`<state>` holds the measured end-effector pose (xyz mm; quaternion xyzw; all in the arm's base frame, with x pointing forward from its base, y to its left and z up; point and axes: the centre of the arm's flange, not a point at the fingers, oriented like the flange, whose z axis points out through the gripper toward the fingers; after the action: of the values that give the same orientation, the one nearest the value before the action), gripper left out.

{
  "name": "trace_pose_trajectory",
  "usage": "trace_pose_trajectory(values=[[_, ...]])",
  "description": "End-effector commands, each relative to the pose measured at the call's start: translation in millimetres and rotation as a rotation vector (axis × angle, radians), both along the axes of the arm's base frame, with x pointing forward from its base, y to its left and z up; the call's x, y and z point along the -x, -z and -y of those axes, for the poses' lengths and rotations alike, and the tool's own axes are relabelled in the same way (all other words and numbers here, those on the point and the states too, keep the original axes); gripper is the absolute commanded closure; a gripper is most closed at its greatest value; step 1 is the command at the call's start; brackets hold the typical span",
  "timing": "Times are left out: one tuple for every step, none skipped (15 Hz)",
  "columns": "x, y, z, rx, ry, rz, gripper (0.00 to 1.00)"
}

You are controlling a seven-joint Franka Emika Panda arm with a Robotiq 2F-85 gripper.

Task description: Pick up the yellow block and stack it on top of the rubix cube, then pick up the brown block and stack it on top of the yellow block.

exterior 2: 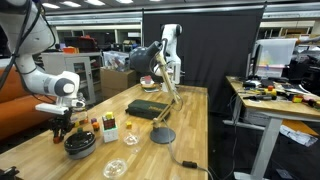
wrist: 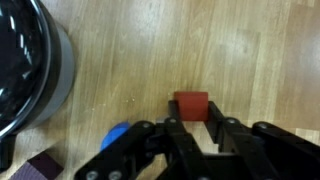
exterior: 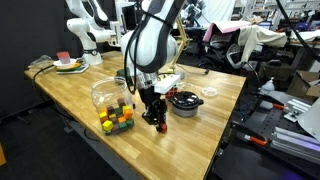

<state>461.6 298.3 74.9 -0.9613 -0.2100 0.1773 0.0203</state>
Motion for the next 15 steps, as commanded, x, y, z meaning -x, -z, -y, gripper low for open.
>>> trace_pose_trajectory(values=[[-3, 0, 1, -0.006, 0.013, 0.002, 0.96], [-2, -3, 2, -0.006, 0.017, 0.007, 0.93], [0, -8, 3, -0.009, 0.018, 0.015, 0.93], [1, -15, 4, -0.011, 0.016, 0.026, 0.93], [4, -25, 5, -0.013, 0.007, 0.043, 0.93], [6, -34, 5, -0.019, 0.007, 0.059, 0.93], [11, -49, 7, -0.019, 0.009, 0.081, 0.93], [15, -66, 10, -0.023, 0.009, 0.102, 0.93], [19, -81, 12, -0.032, 0.004, 0.12, 0.93], [22, -97, 14, -0.035, -0.005, 0.138, 0.93], [26, -117, 18, -0.025, -0.016, 0.162, 0.93], [28, -133, 22, -0.021, -0.023, 0.182, 0.93], [27, -150, 28, -0.007, -0.029, 0.205, 0.93], [27, -164, 33, 0.007, -0.035, 0.226, 0.93], [23, -179, 40, 0.03, -0.046, 0.247, 0.93]])
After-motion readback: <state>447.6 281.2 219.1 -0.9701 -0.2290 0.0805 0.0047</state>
